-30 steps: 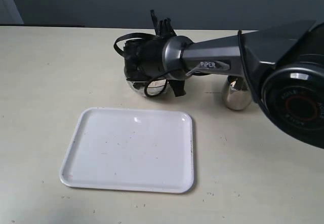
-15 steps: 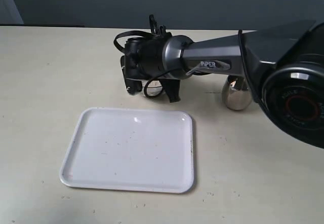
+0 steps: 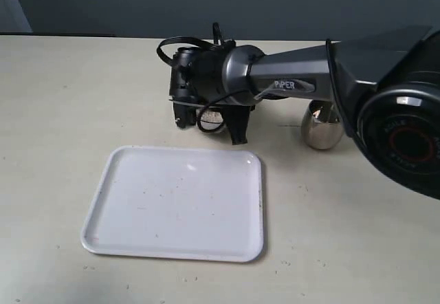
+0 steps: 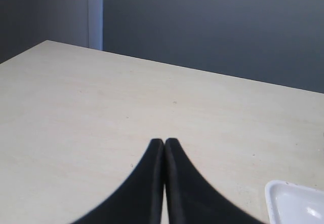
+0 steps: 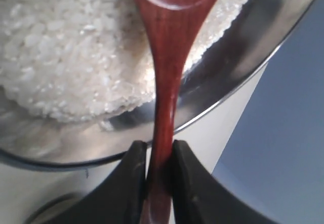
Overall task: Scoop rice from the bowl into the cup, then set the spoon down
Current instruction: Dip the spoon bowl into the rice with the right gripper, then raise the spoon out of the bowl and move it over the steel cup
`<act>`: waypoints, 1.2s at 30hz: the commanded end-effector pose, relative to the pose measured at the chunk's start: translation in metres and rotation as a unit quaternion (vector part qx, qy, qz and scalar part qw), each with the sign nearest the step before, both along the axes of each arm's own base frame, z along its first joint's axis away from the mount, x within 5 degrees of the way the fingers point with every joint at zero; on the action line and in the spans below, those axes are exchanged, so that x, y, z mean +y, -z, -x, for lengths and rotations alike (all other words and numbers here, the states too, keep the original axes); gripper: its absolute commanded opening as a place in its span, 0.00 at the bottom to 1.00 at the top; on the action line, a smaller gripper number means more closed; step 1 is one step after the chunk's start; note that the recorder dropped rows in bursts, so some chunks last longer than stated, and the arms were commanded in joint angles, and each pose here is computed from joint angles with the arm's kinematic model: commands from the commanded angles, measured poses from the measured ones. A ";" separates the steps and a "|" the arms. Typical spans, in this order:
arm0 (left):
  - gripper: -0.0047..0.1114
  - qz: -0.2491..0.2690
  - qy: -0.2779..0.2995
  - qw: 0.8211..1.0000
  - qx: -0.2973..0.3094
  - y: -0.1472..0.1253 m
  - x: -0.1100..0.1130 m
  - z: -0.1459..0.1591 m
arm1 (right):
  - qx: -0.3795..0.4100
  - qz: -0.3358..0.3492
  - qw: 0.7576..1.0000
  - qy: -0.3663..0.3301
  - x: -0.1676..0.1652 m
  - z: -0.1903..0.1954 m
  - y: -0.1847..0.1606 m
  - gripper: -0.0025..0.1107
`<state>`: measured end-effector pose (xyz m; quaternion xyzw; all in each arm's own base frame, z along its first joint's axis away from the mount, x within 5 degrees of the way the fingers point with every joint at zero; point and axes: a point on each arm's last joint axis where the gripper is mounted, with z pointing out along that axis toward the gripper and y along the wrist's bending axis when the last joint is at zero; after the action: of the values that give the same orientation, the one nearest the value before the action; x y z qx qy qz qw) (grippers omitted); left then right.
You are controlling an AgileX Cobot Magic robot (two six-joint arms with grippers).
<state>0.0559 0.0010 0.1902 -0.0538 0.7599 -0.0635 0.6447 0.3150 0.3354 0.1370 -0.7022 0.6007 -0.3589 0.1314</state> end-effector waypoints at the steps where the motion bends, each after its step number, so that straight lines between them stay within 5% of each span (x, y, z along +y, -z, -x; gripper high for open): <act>1: 0.04 -0.001 0.004 1.000 -0.009 -0.002 -0.001 0.000 | 0.011 -0.007 1.000 0.014 -0.003 0.001 -0.002 0.02; 14: 0.04 -0.001 0.004 1.000 -0.009 -0.002 -0.001 0.000 | -0.001 -0.028 1.000 0.009 -0.004 0.001 -0.025 0.02; 36: 0.04 -0.001 0.004 1.000 -0.009 -0.002 -0.001 0.000 | 0.086 -0.113 0.981 0.130 -0.039 -0.008 -0.052 0.02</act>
<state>0.0559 0.0010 0.1902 -0.0538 0.7599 -0.0635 0.6447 0.3217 0.3054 0.1805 -0.6386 0.7165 -0.2514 0.1247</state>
